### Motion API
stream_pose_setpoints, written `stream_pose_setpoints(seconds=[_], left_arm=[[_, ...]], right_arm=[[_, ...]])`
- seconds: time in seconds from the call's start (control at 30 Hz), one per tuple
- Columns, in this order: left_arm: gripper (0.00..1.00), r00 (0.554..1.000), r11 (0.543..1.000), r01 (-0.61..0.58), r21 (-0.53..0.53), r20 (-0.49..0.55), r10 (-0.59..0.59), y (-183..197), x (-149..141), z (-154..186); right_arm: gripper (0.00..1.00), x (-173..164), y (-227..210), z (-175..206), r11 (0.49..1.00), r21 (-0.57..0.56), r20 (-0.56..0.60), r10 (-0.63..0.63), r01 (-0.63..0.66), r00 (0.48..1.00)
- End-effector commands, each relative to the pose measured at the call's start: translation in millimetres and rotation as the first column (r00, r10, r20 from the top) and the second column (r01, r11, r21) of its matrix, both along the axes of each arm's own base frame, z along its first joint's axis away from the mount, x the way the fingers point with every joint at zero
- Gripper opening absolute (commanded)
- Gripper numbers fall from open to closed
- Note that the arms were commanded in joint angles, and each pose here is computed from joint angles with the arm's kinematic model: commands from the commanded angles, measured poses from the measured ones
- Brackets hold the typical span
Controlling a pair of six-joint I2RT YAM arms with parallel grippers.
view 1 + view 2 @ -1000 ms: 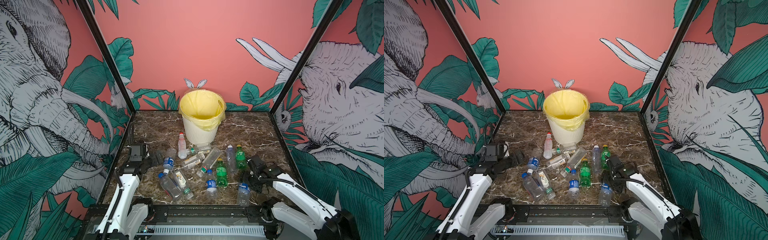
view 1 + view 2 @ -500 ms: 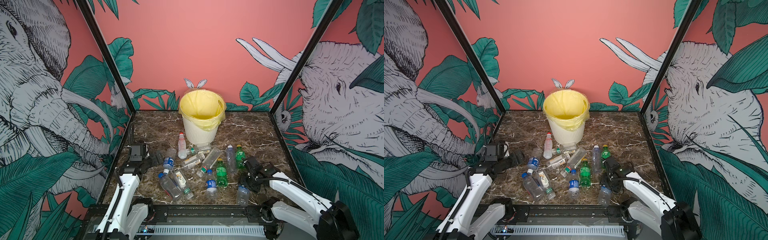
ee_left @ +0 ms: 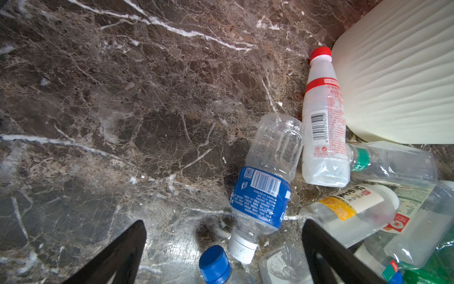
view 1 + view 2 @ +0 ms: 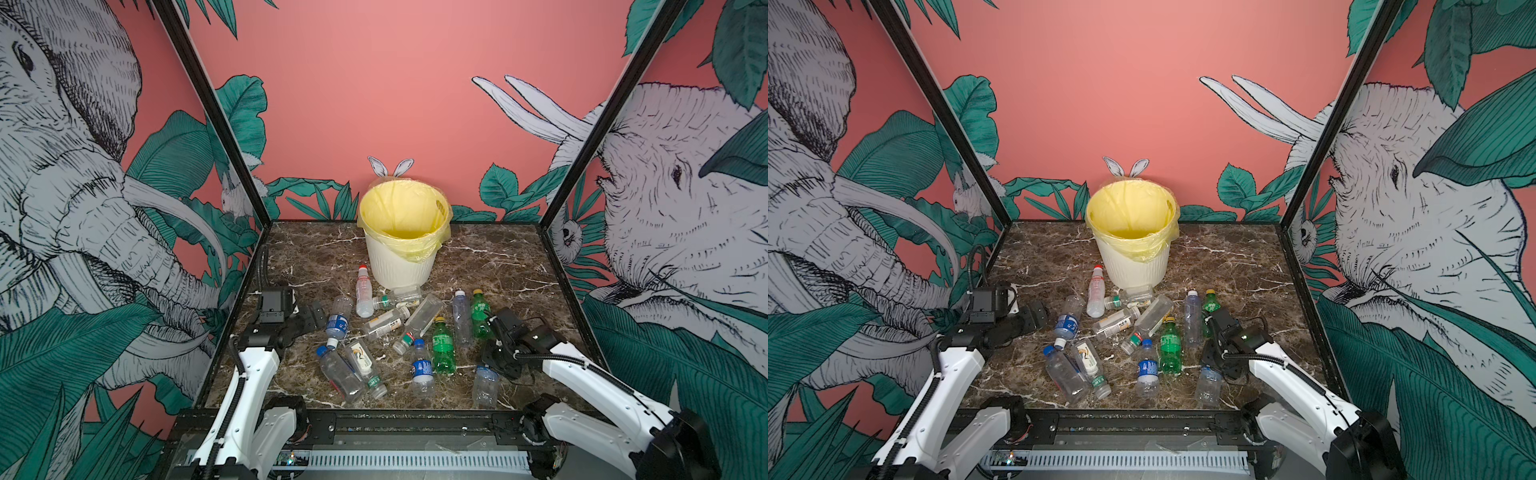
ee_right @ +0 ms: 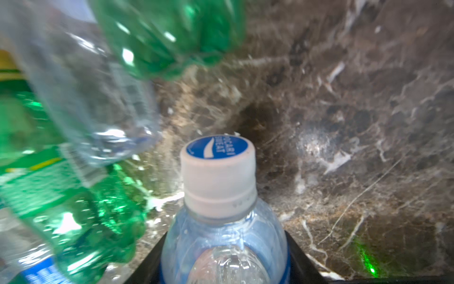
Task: Throw the plastic bottles in the bin
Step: Pick up the plastic bottle from the bottom-right of the table, then throw the plastic bottle into the trash bin.
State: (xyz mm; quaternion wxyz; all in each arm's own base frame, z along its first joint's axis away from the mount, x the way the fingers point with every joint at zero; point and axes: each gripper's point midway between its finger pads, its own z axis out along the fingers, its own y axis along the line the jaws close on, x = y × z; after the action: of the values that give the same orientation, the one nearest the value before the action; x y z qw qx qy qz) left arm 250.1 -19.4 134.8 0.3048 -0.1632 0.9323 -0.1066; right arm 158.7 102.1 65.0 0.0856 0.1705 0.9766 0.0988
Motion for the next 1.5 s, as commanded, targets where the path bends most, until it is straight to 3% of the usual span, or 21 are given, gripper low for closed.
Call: stream_pose_setpoints(seconds=[0.0, 0.73, 1.17, 1.47], left_arm=[[1.00, 1.000, 1.000, -0.013, -0.008, -0.027, 0.013, 0, -7, -6], [1.00, 0.998, 0.999, 0.001, -0.034, -0.057, -0.003, -5, -7, -9], [1.00, 0.998, 0.997, -0.019, -0.070, -0.068, 0.014, -8, -8, -9], [0.99, 0.997, 0.992, -0.029, -0.124, -0.076, 0.020, -15, -9, -6]], right_arm=[[0.49, 3, -1, 12, 0.999, -0.031, 0.007, 0.036, -0.035, 0.999], [0.49, 62, 33, 101, 0.986, 0.038, 0.283, 0.143, -0.160, 0.948], [0.49, 94, 59, 147, 0.966, 0.101, 0.469, 0.163, -0.236, 0.868], [0.50, 115, 69, 198, 0.949, 0.076, 0.610, 0.197, -0.305, 0.767]])
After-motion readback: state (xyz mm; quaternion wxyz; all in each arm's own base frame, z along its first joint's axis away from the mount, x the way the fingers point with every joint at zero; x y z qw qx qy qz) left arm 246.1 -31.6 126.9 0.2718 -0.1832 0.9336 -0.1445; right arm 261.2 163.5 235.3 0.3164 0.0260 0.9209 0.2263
